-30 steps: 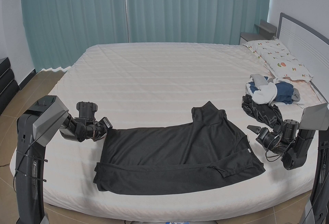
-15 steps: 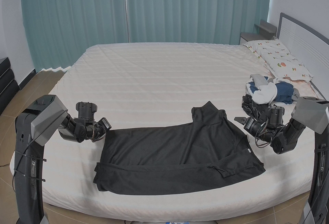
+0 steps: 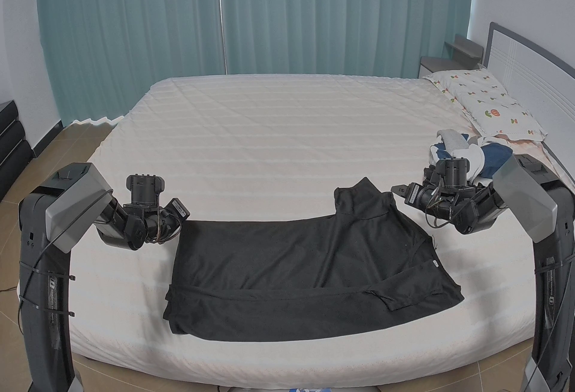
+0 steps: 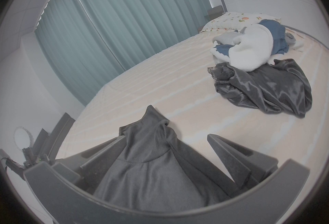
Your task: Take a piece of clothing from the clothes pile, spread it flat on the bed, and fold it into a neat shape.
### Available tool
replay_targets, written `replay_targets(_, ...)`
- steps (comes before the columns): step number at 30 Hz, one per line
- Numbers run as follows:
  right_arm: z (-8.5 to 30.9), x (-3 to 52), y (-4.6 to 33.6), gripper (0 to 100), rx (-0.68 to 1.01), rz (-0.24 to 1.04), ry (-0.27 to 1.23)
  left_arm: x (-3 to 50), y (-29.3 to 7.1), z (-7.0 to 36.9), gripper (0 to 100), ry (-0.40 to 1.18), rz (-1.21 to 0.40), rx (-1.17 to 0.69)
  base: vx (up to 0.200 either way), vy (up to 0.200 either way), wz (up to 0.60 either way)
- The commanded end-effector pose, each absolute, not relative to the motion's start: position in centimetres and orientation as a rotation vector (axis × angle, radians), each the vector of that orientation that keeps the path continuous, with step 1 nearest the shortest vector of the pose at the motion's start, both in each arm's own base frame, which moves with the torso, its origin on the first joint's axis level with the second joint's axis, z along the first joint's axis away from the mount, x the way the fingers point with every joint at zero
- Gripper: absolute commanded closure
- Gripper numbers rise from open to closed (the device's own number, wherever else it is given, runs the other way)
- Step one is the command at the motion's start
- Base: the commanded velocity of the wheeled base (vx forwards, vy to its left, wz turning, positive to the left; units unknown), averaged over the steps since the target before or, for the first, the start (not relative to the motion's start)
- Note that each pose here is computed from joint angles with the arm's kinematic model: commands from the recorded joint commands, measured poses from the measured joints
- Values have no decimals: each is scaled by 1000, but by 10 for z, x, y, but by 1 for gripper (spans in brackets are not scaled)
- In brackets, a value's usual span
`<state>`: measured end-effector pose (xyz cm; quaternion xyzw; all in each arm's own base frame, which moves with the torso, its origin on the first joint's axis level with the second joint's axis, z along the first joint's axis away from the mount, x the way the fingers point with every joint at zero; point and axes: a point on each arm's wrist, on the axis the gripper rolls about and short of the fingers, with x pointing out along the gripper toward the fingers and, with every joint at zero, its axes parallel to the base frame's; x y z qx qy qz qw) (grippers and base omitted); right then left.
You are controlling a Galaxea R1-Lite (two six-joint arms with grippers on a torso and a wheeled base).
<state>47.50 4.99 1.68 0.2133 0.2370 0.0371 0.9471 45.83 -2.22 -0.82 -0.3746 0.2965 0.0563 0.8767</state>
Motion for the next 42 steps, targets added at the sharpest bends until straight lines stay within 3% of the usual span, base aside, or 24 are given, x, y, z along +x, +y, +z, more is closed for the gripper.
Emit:
replay_targets(1, -11, 501, 72, 0, 362, 38, 525, 452, -21, -1, 100, 612, 119, -798, 0, 0, 0)
replay_targets(18, -29, 517, 71, 0, 332, 17, 509, 449, -17, 7, 100, 597, 131, -794, 0, 0, 0)
replay_targets(19, -29, 517, 71, 100, 331, 16, 509, 449, -18, 7, 100, 598, 130, -794, 0, 0, 0)
replay_targets(27, -38, 519, 69, 100, 333, 18, 515, 449, -18, 6, 100, 599, 131, -795, 0, 0, 0)
replay_targets(42, 2, 502, 47, 100, 439, 25, 479, 449, -17, 13, 100, 581, 125, -797, 0, 0, 0)
